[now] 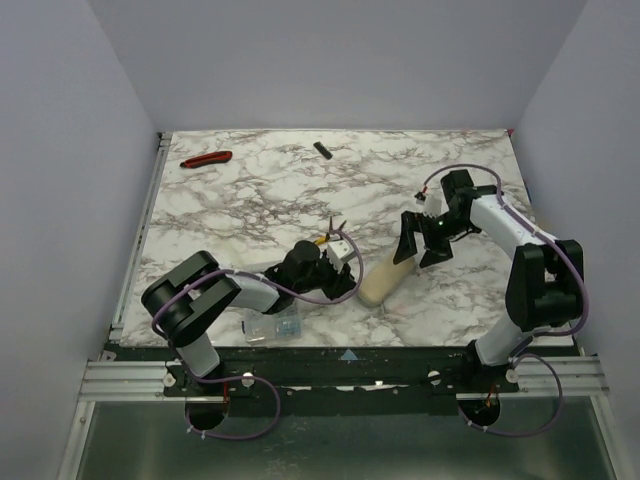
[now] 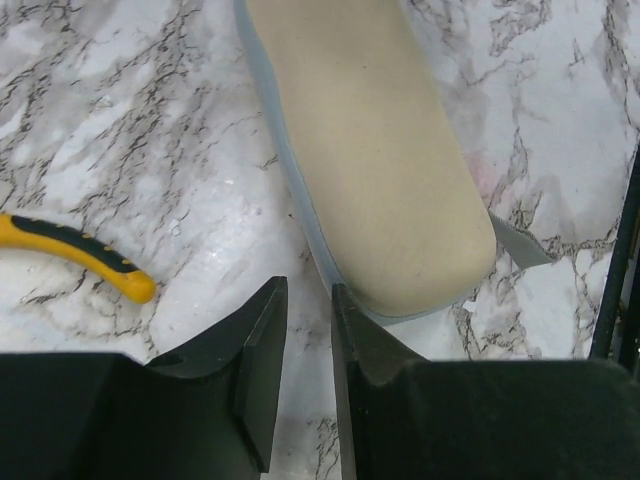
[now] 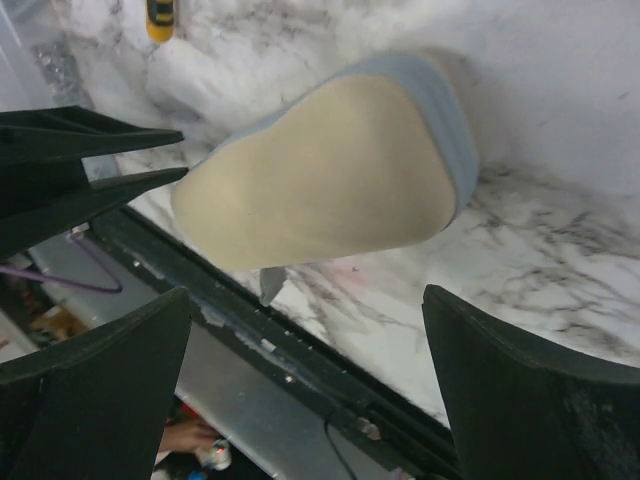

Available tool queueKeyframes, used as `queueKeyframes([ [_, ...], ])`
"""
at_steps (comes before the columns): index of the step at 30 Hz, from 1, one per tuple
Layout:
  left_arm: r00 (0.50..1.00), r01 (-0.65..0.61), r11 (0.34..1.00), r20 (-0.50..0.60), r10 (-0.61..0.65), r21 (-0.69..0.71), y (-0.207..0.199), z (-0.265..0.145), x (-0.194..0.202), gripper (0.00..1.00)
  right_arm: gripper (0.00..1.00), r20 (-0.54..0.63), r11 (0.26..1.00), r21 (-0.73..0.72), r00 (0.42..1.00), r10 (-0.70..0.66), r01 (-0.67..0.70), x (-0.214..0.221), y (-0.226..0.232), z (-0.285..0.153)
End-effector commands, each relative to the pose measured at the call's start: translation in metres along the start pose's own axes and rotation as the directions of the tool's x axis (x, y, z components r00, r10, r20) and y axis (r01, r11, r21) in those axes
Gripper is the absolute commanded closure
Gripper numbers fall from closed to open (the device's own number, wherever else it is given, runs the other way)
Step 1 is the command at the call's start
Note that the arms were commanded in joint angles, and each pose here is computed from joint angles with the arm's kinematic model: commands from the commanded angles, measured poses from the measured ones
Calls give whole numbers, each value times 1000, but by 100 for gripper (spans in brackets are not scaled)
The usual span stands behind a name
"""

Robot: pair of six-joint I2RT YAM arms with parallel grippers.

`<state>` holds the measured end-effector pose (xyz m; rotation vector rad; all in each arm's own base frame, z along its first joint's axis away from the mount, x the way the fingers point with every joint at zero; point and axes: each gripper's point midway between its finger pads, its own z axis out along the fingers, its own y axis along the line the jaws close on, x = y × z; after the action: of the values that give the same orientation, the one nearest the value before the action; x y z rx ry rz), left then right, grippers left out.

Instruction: Open the umbrella

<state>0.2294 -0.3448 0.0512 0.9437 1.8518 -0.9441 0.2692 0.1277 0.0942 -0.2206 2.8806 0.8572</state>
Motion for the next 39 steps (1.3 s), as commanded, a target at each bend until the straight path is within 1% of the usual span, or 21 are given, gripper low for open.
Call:
queueKeyframes([
  [1,998,-57,992,-25,60,112,-21,12,2,76,1,-98,980,-144,988,121,-135,23,20,16],
  [3,998,-60,991,-30,64,122,-24,19,1,77,2,-111,977,-152,985,134,-150,25,17,22],
  [6,998,-57,991,-15,59,123,-25,26,-7,77,10,-122,971,-165,981,152,-171,25,14,32],
  [9,998,-57,992,-1,57,113,-25,25,-15,77,16,-121,971,-156,980,161,-179,21,9,39],
  [12,994,-104,987,-10,106,120,-27,12,-6,70,24,-133,976,-139,980,151,-169,22,2,44],
  [15,989,-143,984,-30,147,110,-26,-5,12,58,33,-142,980,-127,981,132,-151,23,-5,51],
  [17,987,-148,983,-50,154,109,-26,-11,22,55,37,-145,982,-126,981,126,-144,22,-8,55],
  [19,987,-145,984,-48,151,107,-26,-11,21,50,40,-144,983,-123,983,118,-136,22,-12,58],
  [22,986,-141,982,-67,150,125,-28,-5,21,47,43,-139,986,-123,986,91,-109,18,-15,61],
  [24,978,-188,972,-61,198,139,-29,-3,24,46,45,-135,989,-119,988,73,-89,15,-17,62],
  [28,968,-234,961,-52,244,148,-29,1,30,43,54,-147,991,-129,989,16,-36,12,-22,66],
  [30,964,-256,952,-35,265,170,-33,4,31,42,55,-154,991,-134,988,-1,-20,11,-24,67],
  [32,954,-298,936,17,300,185,-38,4,28,41,55,-152,990,-142,988,-18,-4,8,-25,68],
  [34,946,-323,923,36,322,209,-43,5,29,42,55,-153,987,-159,987,-39,14,7,-24,68],
  [39,957,-289,935,24,290,205,-41,15,29,44,55,-157,985,-168,985,-65,38,8,-25,69],
])
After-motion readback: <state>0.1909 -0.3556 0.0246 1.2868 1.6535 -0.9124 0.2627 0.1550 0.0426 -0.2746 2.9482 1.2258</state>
